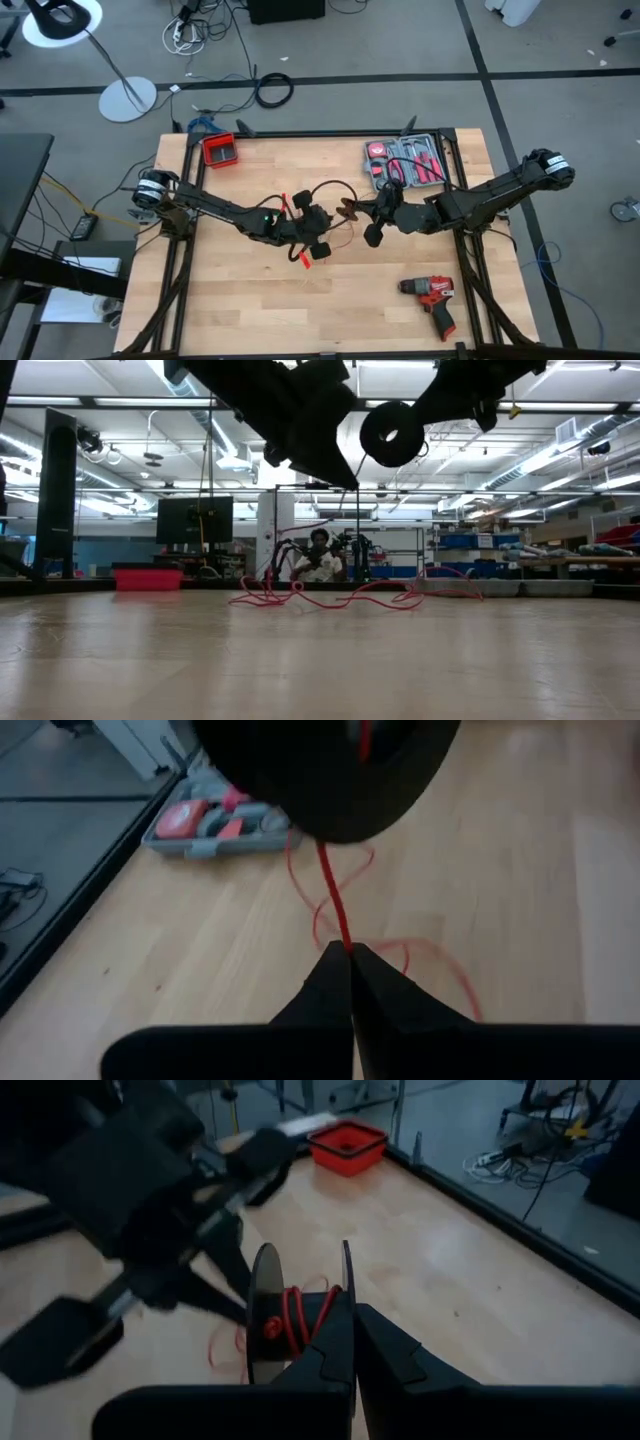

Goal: Coil cords
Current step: Coil the red wire onto the black spool

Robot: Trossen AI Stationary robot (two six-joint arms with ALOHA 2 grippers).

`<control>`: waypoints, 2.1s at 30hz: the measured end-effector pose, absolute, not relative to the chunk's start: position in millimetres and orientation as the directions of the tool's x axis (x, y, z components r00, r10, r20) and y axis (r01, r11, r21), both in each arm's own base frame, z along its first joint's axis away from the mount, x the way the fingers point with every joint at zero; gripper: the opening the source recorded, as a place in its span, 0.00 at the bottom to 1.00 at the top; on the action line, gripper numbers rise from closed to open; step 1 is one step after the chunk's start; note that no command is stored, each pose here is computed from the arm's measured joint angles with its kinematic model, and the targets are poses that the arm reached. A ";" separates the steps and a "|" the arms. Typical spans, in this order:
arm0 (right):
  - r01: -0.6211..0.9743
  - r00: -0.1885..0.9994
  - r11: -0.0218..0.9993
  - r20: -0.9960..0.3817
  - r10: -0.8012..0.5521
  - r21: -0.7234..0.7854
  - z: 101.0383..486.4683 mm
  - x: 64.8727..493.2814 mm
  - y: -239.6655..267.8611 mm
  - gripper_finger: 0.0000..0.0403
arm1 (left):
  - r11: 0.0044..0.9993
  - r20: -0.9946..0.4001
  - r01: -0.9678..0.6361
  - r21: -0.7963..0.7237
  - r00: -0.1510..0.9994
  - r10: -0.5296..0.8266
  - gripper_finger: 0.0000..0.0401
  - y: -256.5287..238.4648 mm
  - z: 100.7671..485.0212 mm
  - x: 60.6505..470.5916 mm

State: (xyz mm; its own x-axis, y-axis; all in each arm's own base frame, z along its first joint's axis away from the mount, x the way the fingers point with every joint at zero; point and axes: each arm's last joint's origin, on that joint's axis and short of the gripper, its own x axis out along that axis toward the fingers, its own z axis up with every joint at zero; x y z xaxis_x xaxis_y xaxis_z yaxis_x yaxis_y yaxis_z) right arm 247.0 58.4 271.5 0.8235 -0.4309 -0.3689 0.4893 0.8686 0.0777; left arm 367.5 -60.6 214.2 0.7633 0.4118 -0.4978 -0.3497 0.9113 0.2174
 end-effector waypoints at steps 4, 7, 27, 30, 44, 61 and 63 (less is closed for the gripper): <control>0.493 0.829 0.866 -0.349 -0.436 0.089 273.0 249.9 56.6 0.00 | 0.917 -0.438 -0.356 0.181 0.805 0.400 0.00 -61.7 217.9 371.1; 0.491 0.831 0.867 -0.345 -0.436 0.085 272.3 251.8 56.9 0.00 | 0.917 -0.412 -0.362 0.171 0.819 0.400 0.00 -60.3 220.8 373.1; 0.496 0.825 0.867 -0.338 -0.452 0.050 271.3 253.2 57.5 0.00 | 0.935 -0.430 -0.333 0.121 0.832 0.352 0.17 -61.8 220.3 373.4; 0.498 0.824 0.866 -0.337 -0.455 0.049 271.3 253.1 57.7 0.00 | 0.932 -0.470 -0.342 0.119 0.807 0.357 0.17 -61.2 215.9 370.8; 0.493 0.826 0.869 -0.334 -0.455 0.037 271.6 253.3 57.7 0.00 | 0.920 -0.545 -0.354 0.167 0.745 0.386 0.17 -60.8 207.4 364.1; 0.491 0.820 0.871 -0.345 -0.456 0.015 270.7 252.2 57.2 0.00 | 0.920 -0.616 -0.316 0.232 0.685 0.390 0.17 -67.3 199.5 355.2; 0.491 0.820 0.871 -0.345 -0.456 0.015 270.7 252.2 57.2 0.00 | 0.920 -0.620 -0.313 0.236 0.681 0.391 0.17 -67.8 199.0 354.5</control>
